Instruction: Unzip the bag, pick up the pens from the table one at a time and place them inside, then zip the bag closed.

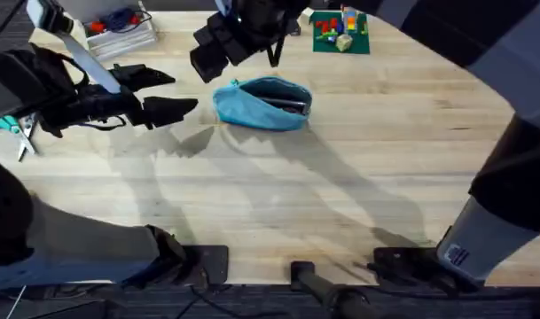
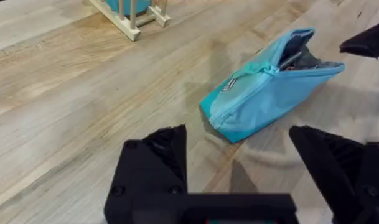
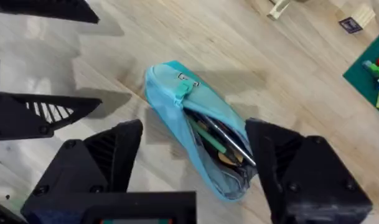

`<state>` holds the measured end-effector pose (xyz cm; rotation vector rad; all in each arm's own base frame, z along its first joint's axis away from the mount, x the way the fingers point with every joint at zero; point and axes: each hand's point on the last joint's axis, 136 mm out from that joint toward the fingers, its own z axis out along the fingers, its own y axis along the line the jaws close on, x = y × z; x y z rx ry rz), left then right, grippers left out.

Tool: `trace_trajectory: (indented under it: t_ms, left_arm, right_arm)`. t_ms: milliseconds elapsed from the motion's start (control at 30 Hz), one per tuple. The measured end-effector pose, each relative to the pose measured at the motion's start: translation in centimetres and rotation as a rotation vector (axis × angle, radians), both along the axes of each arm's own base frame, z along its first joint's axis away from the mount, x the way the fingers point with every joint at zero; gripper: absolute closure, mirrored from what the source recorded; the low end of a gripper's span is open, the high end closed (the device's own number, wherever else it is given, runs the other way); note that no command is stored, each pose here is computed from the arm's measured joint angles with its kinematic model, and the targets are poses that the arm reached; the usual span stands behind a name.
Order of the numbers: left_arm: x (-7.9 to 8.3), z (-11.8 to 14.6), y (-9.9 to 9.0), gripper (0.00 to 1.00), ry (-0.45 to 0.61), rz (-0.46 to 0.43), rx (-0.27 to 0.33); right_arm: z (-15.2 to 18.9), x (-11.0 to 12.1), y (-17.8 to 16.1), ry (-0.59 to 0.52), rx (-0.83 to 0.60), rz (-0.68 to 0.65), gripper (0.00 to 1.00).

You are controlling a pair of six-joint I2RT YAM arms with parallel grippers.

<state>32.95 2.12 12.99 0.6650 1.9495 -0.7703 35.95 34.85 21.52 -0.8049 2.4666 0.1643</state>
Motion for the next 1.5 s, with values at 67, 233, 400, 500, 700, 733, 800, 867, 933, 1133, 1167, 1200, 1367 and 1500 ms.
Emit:
trace_trajectory:
  t_ms: [67,233,400,500,700,733,800,867,933,1133,1167,1200,1367,1500]
  left_arm:
    - [0.0,0.0,0.0,0.008,0.001,0.000,0.000]
    - [0.0,0.0,0.0,0.008,0.003,0.002,-0.002]
    - [0.0,0.0,0.0,0.008,0.004,0.002,-0.003]
    - [0.0,0.0,0.0,0.007,0.004,0.002,-0.003]
    - [0.0,0.0,0.0,0.008,0.004,0.002,-0.003]
    - [0.0,0.0,0.0,0.009,0.004,0.002,-0.003]
    - [0.0,0.0,0.0,0.008,0.004,0.002,-0.003]
    - [0.0,0.0,0.0,0.008,0.004,0.002,-0.003]
    - [0.0,0.0,0.0,0.008,0.004,0.002,-0.003]
    - [0.0,0.0,0.0,0.008,0.004,0.002,-0.003]
    - [0.0,0.0,0.0,0.008,0.004,0.002,-0.003]
    - [0.0,0.0,0.0,0.007,0.004,0.002,-0.003]
    - [0.0,0.0,0.0,0.007,0.004,0.002,-0.003]
    - [0.0,0.0,0.0,0.007,0.004,0.002,-0.003]
  right_arm:
    - [-0.1,-0.1,-0.1,0.005,-0.005,0.000,0.006]
    - [-0.7,-1.0,-0.7,0.038,-0.041,0.005,0.010]
    - [-0.5,-1.5,0.1,0.031,-0.034,0.023,0.010]
    - [-0.2,-1.3,0.8,0.011,-0.012,0.032,0.010]
    - [-0.2,-1.5,0.9,0.013,-0.013,0.033,0.010]
    - [-0.3,-1.4,0.9,0.014,-0.014,0.033,0.010]
    - [-0.5,-1.4,0.9,0.017,-0.016,0.031,0.009]
    - [-0.8,-1.4,1.0,0.023,-0.021,0.030,0.009]
    - [-1.5,-1.4,1.3,0.040,-0.024,0.031,0.010]
    - [-3.6,-1.1,1.9,0.072,-0.038,0.030,0.009]
    - [-3.8,-1.0,2.0,0.071,-0.037,0.030,0.009]
    - [-3.9,-0.9,2.1,0.070,-0.035,0.030,0.010]
    - [-4.1,-0.4,2.6,0.057,-0.021,0.029,0.010]
    - [-4.8,0.2,2.8,0.058,-0.015,0.015,0.010]
